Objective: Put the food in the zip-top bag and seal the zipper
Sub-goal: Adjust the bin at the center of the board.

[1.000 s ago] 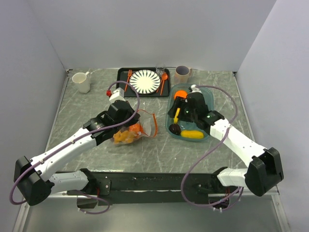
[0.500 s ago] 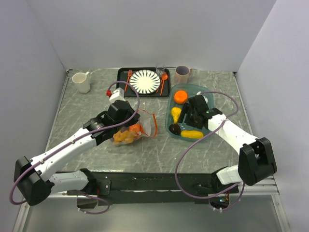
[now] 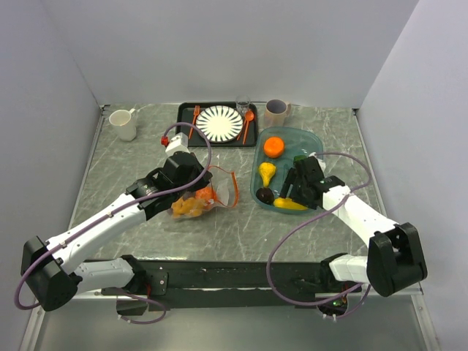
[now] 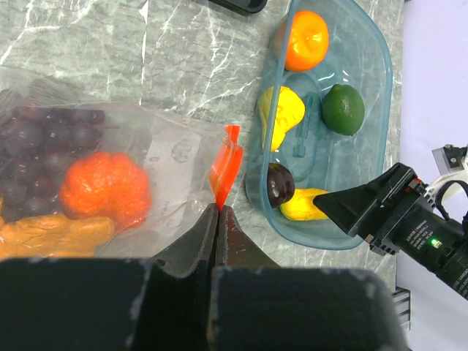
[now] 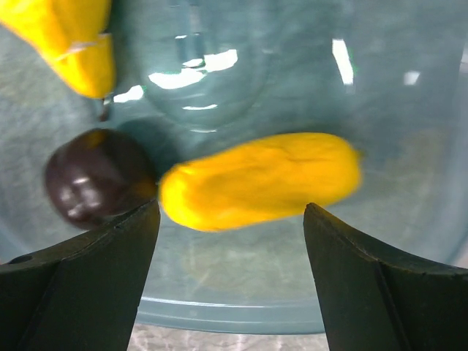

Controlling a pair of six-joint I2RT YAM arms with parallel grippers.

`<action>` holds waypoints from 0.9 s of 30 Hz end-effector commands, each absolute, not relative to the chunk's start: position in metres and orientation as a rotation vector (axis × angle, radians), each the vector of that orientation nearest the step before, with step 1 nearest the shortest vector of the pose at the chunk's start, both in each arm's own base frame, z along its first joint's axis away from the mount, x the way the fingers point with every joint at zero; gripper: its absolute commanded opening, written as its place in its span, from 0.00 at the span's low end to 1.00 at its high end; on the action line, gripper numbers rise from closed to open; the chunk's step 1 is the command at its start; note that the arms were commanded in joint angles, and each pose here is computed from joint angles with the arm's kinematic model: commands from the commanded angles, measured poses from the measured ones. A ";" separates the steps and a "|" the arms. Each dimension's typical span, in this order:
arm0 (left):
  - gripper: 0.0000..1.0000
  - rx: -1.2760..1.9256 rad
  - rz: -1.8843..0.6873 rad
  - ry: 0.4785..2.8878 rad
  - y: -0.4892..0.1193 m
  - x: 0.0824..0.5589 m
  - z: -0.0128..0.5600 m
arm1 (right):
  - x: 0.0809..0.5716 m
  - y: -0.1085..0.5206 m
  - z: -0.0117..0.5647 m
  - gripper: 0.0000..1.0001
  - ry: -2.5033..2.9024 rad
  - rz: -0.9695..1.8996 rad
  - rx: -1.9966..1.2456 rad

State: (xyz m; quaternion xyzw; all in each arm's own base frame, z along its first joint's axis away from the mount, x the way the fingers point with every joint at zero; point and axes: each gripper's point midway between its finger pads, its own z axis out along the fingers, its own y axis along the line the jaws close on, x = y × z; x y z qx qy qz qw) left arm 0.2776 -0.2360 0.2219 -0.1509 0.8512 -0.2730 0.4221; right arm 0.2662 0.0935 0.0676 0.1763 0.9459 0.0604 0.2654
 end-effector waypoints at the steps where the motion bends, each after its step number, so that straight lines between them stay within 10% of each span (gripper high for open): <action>1: 0.01 -0.364 -0.723 2.095 -0.241 0.280 0.237 | 0.267 0.082 0.073 0.87 2.519 0.134 0.501; 13: 0.01 -0.371 -0.710 2.081 -0.236 0.280 0.241 | 0.272 0.021 0.065 0.89 2.504 0.008 0.752; 27: 0.01 -0.357 -0.719 2.102 -0.245 0.284 0.235 | 0.322 0.096 0.154 0.96 2.303 0.626 0.426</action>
